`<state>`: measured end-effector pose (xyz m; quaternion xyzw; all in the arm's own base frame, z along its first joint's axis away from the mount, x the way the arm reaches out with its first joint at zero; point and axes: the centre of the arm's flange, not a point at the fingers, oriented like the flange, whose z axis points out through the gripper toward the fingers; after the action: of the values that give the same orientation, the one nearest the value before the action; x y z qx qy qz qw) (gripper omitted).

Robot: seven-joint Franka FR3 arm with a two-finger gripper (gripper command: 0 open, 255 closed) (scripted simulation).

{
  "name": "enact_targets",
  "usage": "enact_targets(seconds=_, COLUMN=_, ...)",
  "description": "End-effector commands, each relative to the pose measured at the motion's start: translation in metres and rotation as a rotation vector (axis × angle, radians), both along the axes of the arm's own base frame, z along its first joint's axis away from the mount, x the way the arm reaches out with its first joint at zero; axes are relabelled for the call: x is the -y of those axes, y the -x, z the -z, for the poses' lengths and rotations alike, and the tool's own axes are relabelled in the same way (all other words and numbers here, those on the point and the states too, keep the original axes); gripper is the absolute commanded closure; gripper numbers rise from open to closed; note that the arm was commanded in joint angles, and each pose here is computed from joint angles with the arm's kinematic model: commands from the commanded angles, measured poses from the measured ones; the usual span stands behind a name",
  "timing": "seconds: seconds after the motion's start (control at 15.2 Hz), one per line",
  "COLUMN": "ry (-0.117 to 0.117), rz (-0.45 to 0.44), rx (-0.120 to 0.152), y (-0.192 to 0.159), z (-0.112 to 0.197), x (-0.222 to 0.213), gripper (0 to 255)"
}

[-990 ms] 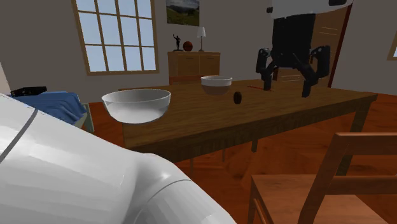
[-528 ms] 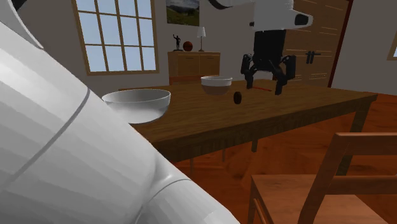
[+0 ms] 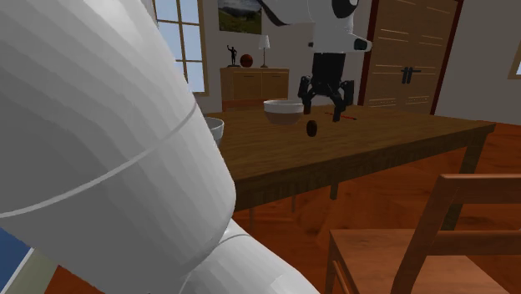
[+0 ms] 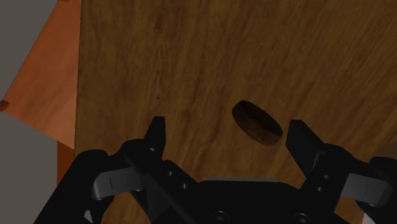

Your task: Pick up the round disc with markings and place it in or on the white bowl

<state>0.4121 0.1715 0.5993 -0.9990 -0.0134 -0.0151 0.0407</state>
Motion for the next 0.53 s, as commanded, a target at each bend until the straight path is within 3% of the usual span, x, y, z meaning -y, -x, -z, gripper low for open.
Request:
enact_targets(seconds=0.0, ry=-0.012, rz=-0.014, rx=-0.010, y=-0.012, z=0.003, x=-0.024, gripper=0)
enact_targets(seconds=0.46, ry=-0.014, rz=-0.017, rx=-0.013, y=-0.016, z=0.035, x=-0.033, gripper=0)
